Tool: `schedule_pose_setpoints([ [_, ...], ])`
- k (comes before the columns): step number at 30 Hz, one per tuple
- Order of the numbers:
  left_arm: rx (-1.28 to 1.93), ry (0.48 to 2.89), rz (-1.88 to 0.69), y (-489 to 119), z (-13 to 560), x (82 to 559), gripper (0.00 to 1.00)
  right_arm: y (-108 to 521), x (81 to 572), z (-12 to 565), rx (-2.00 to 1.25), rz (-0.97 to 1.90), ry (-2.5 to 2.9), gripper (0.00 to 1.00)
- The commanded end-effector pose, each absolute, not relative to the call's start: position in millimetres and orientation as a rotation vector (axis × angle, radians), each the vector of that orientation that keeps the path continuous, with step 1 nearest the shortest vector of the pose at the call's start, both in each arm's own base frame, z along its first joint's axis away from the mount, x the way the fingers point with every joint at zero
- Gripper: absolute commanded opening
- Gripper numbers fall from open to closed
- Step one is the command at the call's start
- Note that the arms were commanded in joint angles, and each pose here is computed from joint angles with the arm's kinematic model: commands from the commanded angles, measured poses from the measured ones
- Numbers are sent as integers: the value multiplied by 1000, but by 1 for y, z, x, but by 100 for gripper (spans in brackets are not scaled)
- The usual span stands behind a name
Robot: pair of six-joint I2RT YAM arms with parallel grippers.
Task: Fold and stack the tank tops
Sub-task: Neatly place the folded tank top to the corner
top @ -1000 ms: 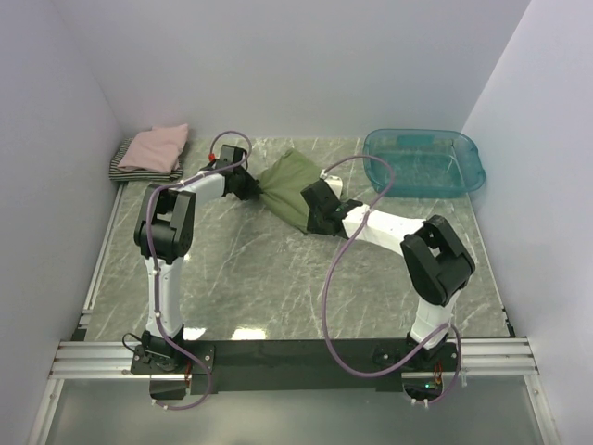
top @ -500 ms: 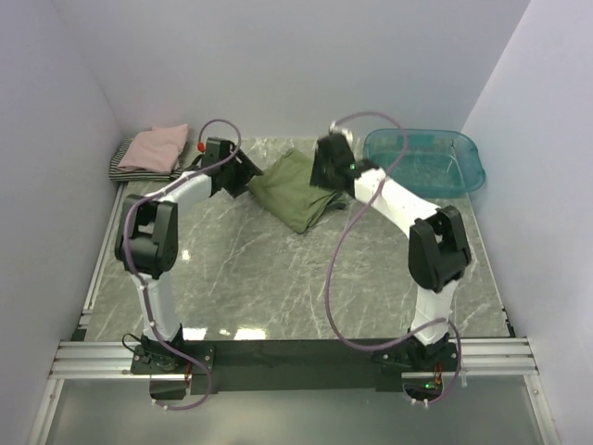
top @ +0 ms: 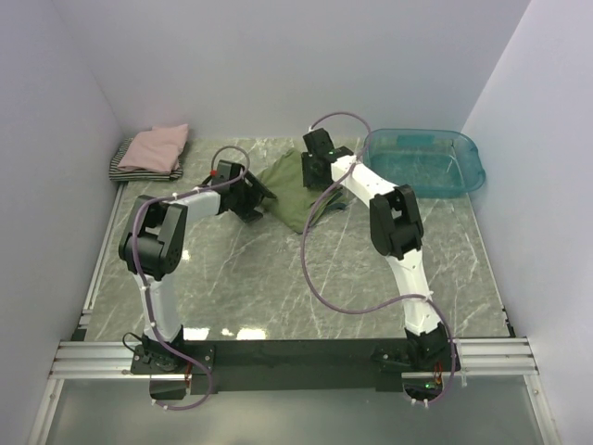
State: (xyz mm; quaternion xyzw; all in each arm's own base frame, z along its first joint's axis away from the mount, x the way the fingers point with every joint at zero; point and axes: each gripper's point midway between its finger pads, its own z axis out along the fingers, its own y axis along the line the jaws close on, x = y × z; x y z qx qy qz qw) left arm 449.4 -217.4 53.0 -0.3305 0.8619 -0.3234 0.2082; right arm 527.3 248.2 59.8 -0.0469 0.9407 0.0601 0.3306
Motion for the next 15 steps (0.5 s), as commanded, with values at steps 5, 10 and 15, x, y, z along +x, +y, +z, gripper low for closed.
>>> schedule_pose_setpoints([
  [5,-1007,2408,-902,-232,48,444,81,232,524,45,-138,34,2541,51],
  [10,-1137,2464,-701,-238,19,433,85,217,510,30,-79,23,2582,50],
  [15,-1249,2413,-662,-244,5,433,85,210,506,34,-58,40,2584,50],
])
